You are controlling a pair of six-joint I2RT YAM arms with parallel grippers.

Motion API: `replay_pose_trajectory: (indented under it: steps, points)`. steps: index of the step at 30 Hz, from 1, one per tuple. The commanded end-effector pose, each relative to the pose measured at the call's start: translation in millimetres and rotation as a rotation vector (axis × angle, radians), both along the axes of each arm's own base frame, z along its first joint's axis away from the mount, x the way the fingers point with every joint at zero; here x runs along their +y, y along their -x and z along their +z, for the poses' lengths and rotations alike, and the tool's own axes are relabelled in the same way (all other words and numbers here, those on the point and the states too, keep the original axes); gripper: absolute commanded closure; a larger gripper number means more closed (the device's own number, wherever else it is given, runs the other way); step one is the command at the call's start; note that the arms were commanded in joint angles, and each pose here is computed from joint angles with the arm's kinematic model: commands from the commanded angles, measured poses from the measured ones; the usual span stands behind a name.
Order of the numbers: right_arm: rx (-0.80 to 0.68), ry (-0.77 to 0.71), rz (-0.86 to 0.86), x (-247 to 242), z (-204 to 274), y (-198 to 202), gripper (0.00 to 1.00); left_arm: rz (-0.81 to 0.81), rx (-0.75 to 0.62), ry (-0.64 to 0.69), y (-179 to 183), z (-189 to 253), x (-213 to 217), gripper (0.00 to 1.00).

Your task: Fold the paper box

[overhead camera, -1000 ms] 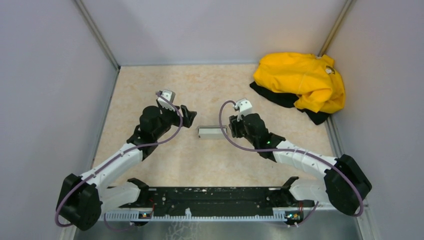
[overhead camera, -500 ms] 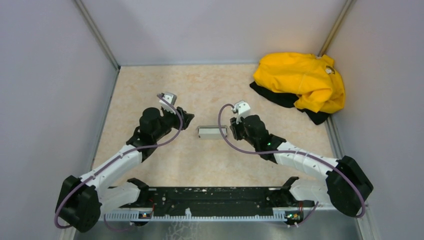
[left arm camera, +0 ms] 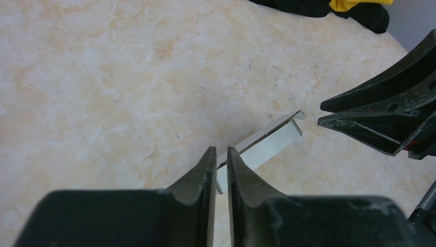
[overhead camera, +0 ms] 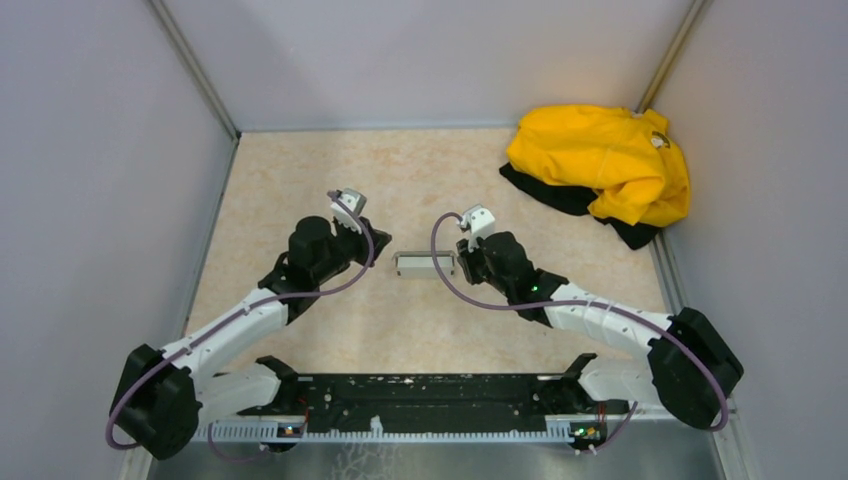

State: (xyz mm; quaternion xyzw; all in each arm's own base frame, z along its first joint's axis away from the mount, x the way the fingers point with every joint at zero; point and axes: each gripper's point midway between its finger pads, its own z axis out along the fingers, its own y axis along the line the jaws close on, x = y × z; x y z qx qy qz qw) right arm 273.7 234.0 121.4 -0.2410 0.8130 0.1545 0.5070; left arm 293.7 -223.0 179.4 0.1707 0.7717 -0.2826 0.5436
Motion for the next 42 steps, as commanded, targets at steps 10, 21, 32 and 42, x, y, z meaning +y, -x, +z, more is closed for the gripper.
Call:
replay_pose_trajectory:
  steps: [10, 21, 32, 42]
  points:
    - [-0.073, -0.06, 0.011, 7, 35, -3, 1.0, -0.054, -0.026, 0.035, 6, 35, -18, 0.77]
    - [-0.076, -0.078, 0.02, 7, 42, 0, 0.55, -0.123, -0.04, 0.08, 22, 54, -33, 0.5]
    - [-0.066, -0.051, 0.047, 22, 34, -11, 0.6, -0.035, -0.005, -0.056, 14, 13, -26, 0.42]
    - [-0.066, -0.029, 0.039, 28, 28, -21, 0.7, 0.009, -0.026, -0.1, 14, 3, -14, 0.55]
